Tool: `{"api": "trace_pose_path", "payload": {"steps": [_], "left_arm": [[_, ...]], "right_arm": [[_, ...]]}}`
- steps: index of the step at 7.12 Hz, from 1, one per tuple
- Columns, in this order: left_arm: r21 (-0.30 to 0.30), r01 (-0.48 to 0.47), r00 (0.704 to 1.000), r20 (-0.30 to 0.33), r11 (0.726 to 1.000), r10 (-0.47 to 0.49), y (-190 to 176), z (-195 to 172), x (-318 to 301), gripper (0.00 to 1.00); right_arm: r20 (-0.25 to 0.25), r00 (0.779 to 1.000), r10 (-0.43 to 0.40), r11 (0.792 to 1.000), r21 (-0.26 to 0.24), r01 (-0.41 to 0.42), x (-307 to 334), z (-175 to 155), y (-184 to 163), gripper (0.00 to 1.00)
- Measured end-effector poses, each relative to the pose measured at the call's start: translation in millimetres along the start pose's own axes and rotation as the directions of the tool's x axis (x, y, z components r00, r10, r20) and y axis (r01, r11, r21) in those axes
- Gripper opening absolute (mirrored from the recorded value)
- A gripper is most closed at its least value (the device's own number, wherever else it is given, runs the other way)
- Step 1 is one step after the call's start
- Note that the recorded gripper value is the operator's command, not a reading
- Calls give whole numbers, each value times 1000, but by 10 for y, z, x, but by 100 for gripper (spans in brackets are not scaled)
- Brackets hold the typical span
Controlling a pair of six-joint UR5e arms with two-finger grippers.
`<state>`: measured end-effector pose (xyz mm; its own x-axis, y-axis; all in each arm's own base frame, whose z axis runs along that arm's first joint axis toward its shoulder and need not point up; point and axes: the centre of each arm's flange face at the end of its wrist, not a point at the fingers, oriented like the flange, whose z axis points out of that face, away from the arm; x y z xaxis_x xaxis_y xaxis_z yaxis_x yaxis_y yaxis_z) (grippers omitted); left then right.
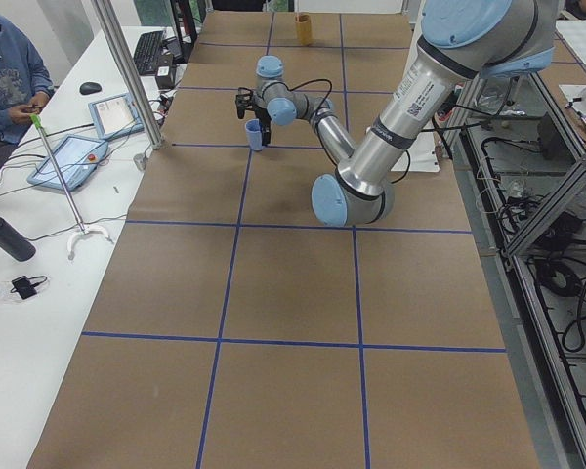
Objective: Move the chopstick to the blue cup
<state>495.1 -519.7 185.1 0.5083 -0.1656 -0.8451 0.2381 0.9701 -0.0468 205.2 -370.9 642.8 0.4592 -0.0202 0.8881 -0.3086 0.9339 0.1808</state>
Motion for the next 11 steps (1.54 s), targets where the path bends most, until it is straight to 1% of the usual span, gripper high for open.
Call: {"api": "trace_pose_path", "payload": {"steps": [4,5,7,8,10,11], "left_arm": [[-8,-2,1000,7,1000,2,46,61,3,97],[-10,-3,1000,7,1000,3,62,71,7,97],[-11,-7,1000,5,1000,7,73,64,14,97],[-10,-10,1000,-2,1000,10,81,27,31,97],[15,-8,1000,-22,1000,8,-36,-187,1,97],[27,-9,1000,-23,1000,10,-155,-316,-167,97]], "right_arm": [[-36,999,-20,1000,22,21,-270,-226,-73,0],[-37,999,-10,1000,10,11,-482,-257,-130,0],[-31,997,76,997,-26,-76,-1175,-220,-376,0],[-24,993,116,992,-45,-117,-1613,-128,-589,0],[-6,984,177,980,-92,-177,-2539,168,-1064,0],[4,975,220,967,-130,-218,-3122,402,-1275,0]]}}
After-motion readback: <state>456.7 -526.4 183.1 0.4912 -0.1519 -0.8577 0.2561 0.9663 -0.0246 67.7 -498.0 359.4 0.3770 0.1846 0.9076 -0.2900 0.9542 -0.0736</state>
